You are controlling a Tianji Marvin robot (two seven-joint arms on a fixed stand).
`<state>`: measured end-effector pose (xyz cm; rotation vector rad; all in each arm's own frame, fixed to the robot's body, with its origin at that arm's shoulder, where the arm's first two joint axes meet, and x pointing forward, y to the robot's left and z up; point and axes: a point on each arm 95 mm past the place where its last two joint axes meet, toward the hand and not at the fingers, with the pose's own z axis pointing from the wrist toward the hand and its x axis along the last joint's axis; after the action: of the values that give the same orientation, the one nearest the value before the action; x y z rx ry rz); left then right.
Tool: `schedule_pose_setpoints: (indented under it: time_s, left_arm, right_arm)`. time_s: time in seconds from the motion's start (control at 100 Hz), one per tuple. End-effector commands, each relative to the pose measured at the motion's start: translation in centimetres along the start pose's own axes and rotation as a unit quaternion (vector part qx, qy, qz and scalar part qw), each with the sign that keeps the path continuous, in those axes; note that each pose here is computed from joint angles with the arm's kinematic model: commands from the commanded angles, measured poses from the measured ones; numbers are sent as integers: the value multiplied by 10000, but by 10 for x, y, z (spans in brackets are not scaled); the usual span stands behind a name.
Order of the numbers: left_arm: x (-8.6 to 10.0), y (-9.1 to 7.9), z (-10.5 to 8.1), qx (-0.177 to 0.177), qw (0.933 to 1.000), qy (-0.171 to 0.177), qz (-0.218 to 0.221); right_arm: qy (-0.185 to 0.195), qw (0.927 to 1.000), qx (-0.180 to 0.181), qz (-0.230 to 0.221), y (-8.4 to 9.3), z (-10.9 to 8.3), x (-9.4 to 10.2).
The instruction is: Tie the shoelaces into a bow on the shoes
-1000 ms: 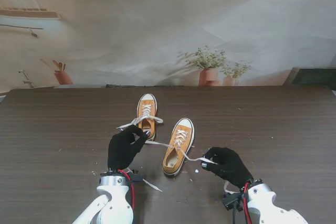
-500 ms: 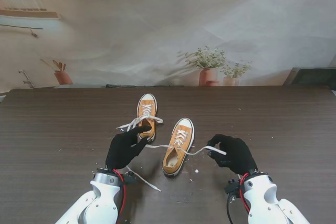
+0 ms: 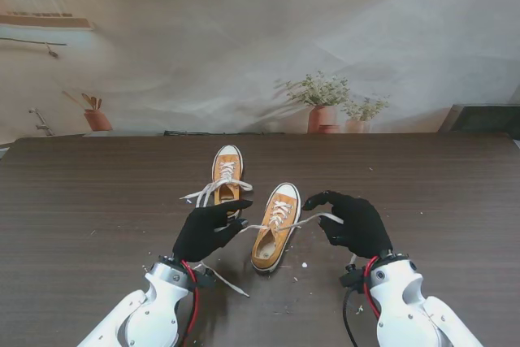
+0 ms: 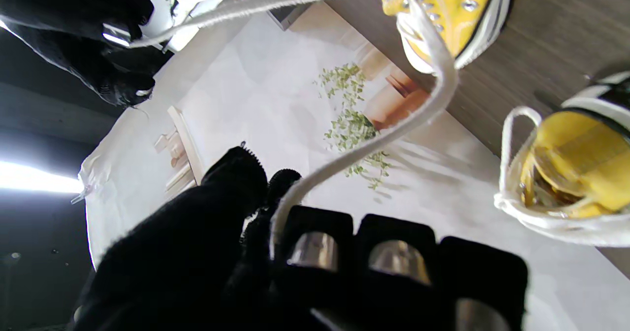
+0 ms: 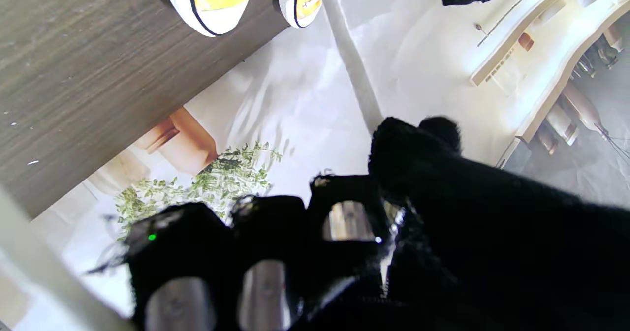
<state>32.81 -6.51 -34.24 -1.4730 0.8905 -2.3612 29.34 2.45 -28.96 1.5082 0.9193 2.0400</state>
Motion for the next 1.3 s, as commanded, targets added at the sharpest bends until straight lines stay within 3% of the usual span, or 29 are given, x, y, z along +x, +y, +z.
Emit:
schedule_pose_setpoints:
  time_s: [0.0, 0.3, 0.54, 0.71, 0.98, 1.11, 1.29]
  left_arm:
    - [5, 4, 3, -138, 9999, 99, -29]
    - [6, 22, 15, -487, 9980, 403, -49]
    - [8, 41, 29, -721, 9950, 501, -466]
    - [12, 52, 34, -1198, 9878, 563, -815]
    - [18, 59, 39, -1487, 9854, 539, -626]
    - [21, 57, 41, -1306, 9901, 385, -329]
    - [24, 50, 41, -518, 9982, 40, -300]
  right_arm:
    - [77, 9999, 128, 21, 1, 1, 6]
    - [492, 9972, 317, -469, -2, 3, 14]
    - [747, 9946, 440, -576, -10, 5, 26]
    - [900, 9929, 488, -607, -15, 8, 33]
    - [1009, 9920, 568, -497, -23, 7, 41]
    - [1031, 9910, 661, -536, -25, 6, 39]
    - [1001, 9890, 813, -726, -26, 5, 31]
